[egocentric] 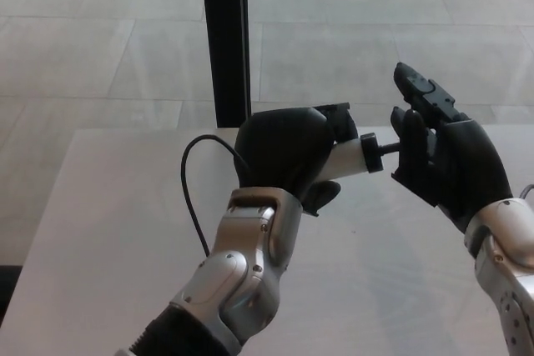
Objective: The robot uses its left hand to lift the air pump kept on the middle of the desk and use the right hand to compress the handle
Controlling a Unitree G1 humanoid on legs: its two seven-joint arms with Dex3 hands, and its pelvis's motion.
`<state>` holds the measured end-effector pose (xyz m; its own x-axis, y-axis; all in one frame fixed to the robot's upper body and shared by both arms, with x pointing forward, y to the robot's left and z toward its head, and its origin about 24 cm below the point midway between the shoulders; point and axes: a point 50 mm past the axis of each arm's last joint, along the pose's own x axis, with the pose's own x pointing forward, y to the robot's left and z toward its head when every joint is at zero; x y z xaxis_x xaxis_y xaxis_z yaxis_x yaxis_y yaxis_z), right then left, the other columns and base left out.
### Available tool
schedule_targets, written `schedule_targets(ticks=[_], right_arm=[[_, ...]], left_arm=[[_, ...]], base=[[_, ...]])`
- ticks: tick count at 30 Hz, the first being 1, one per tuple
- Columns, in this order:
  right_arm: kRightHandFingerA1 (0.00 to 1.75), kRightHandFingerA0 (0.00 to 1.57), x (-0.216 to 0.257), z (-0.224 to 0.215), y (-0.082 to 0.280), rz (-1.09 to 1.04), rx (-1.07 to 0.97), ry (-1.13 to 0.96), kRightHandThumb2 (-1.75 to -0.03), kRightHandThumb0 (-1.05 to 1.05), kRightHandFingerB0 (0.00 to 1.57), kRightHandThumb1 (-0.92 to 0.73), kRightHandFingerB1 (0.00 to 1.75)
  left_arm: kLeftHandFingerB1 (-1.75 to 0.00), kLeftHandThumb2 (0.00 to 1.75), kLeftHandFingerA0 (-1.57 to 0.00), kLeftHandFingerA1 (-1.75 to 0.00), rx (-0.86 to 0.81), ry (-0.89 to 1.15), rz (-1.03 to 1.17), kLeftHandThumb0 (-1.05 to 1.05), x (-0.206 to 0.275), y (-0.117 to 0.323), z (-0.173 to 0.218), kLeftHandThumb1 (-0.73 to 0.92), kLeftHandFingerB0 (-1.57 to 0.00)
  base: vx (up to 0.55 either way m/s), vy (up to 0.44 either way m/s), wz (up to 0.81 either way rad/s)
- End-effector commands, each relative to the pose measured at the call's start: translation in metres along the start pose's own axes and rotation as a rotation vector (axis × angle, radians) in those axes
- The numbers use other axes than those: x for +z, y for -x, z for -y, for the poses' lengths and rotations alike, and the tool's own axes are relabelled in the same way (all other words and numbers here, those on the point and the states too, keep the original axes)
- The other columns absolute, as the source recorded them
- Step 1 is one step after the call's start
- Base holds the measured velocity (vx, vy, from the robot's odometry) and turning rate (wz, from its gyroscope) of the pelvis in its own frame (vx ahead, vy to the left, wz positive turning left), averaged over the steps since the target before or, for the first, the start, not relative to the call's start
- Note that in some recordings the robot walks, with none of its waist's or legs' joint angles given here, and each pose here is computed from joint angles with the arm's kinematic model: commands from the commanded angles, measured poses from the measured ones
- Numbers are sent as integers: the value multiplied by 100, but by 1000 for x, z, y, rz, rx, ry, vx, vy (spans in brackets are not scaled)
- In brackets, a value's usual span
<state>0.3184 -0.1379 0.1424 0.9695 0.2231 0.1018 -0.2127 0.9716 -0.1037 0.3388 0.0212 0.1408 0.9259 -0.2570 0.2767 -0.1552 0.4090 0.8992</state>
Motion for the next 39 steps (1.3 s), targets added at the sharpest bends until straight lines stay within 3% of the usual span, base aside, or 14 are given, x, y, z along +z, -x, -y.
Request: schedule_targets(ticks=[1, 4, 5, 6, 8, 15, 21, 22, 23, 25, 30, 37, 38, 39], right_arm=[[9, 0, 0, -1, -2, -45, -44, 19, -131, -105, 0, -82, 3], [8, 0, -1, 0, -3, -62, -58, 12, -132, -105, 0, -84, 1], [0, 0, -1, 0, -3, -71, -63, 7, -87, -105, 0, -92, 0], [0, 0, 0, 4, -2, -38, -64, 17, -95, -102, 0, -92, 0], [12, 0, 0, 17, -3, -4, -121, -4, -135, -105, 0, -92, 3], [15, 0, 7, 74, 15, -20, -321, -39, -133, -105, 0, -86, 1], [13, 0, 10, 98, 27, -3, -382, -81, -132, -105, 0, -90, 1], [11, 0, 9, 101, 30, -3, -396, -82, -132, -105, 0, -92, 0], [11, 0, 8, 102, 32, -2, -410, -82, -131, -105, 0, -91, 0], [11, 0, 7, 102, 32, 3, -415, -84, -131, -104, 0, -91, 0], [8, 0, 2, 100, 32, 12, -418, -95, -129, -103, 14, -91, 7], [10, 0, -1, 92, 30, 7, -411, -108, -125, -97, 7, -88, 23], [18, 0, -2, 90, 30, 4, -410, -109, -122, -88, 10, -80, 29], [18, 0, -2, 90, 29, 1, -410, -109, -122, -88, 10, -80, 29]], left_arm=[[-105, 88, -117, -135, -12, -89, -41, -34, -2, -5, -1, 45, -80], [-108, 86, -117, -136, -16, -111, -43, -35, -2, -6, 0, 44, -82], [-101, 89, -115, -134, -21, -107, -46, -34, -2, -5, 1, 48, -77], [-84, 63, -84, -168, -22, -96, -49, -31, -2, -3, 3, 69, -76], [-88, 92, -90, -167, -37, -84, -41, -16, -8, 3, 6, 65, -85], [-154, 115, -97, -175, -122, -76, -123, -14, -48, 44, 27, 51, -80], [-145, 113, -96, -175, -245, -104, -140, -23, -64, 75, 48, 55, -79], [-123, 113, -125, -141, -279, -114, -127, -28, -65, 82, 53, 48, -98], [-135, 111, -97, -175, -296, -107, -107, -21, -67, 89, 58, 53, -82], [-127, 108, -117, -162, -323, -121, -97, -22, -67, 93, 61, 49, -90], [-123, 100, -90, -173, -433, -97, -67, -20, -63, 107, 75, 57, -80], [-57, 61, -55, -121, -736, -71, -161, -42, -58, 98, 76, 63, -32], [-44, 82, -17, -60, -811, -42, -192, -67, -58, 92, 73, 45, -5], [-44, 82, -17, -60, -831, -46, -192, -67, -58, 90, 71, 45, -5]], base=[[0, 0, 0], [0, 0, 0], [0, 0, 0], [0, 0, 0], [0, 0, 0], [0, 0, 0], [0, 0, 0], [0, 0, 0], [0, 0, 0], [0, 0, 0], [0, 0, 0], [0, 0, 0], [0, 0, 0], [0, 0, 0]])
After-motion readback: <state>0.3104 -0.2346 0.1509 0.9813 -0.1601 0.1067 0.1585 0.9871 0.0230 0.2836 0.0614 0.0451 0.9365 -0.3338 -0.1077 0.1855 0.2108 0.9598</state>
